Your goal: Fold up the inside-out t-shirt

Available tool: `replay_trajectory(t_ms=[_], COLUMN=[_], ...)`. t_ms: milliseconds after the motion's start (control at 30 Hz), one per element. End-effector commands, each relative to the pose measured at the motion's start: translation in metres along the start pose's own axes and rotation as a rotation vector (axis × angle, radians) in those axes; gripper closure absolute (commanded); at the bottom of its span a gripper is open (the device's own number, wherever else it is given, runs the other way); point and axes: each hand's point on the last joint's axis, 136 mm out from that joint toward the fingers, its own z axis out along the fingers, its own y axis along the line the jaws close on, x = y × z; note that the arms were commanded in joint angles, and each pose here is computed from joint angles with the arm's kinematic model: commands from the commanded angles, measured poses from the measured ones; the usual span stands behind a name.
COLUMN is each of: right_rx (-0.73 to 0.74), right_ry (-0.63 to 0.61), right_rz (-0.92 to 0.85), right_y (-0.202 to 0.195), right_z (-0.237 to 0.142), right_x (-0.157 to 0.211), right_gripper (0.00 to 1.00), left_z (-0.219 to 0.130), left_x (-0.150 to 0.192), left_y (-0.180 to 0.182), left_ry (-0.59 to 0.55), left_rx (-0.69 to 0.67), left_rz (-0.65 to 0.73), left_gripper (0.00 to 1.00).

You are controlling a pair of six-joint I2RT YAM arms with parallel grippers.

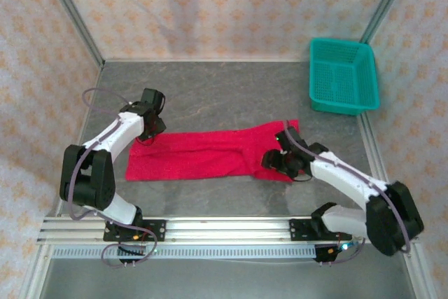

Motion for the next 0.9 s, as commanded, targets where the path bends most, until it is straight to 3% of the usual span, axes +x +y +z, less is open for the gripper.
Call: replay_trajectory(t_ms=[0, 233, 400, 867], right_rx=[0.05, 0.121, 0.206, 0.218], right_ry=[-0.052, -0.171, -0.173, -0.157], right_rz=[0.041, 0.132, 0.18, 0.208], right_y=[-0.013, -0.02, -0.042, -0.058], right_z=[-0.01, -0.036, -0.037, 0.005], right_x=[-0.005, -0.05, -0.078, -0.156], right_gripper=[0.35, 0.38, 0.59, 0.5], left_z=[-0.003, -0.008, -0.002, 0.032], left_x=[0.0, 0.006, 0.012, 0.026], left_y=[0.004, 0.004, 0.019, 0.072], left_ry=[0.021, 0.067, 0.115, 0.211], left_rx=[-0.018, 0.079, 0.094, 0.132], left_rz=[0.018, -0.04, -0.094, -0.369], left_gripper=[0.6, 0.6, 0.6, 0.52])
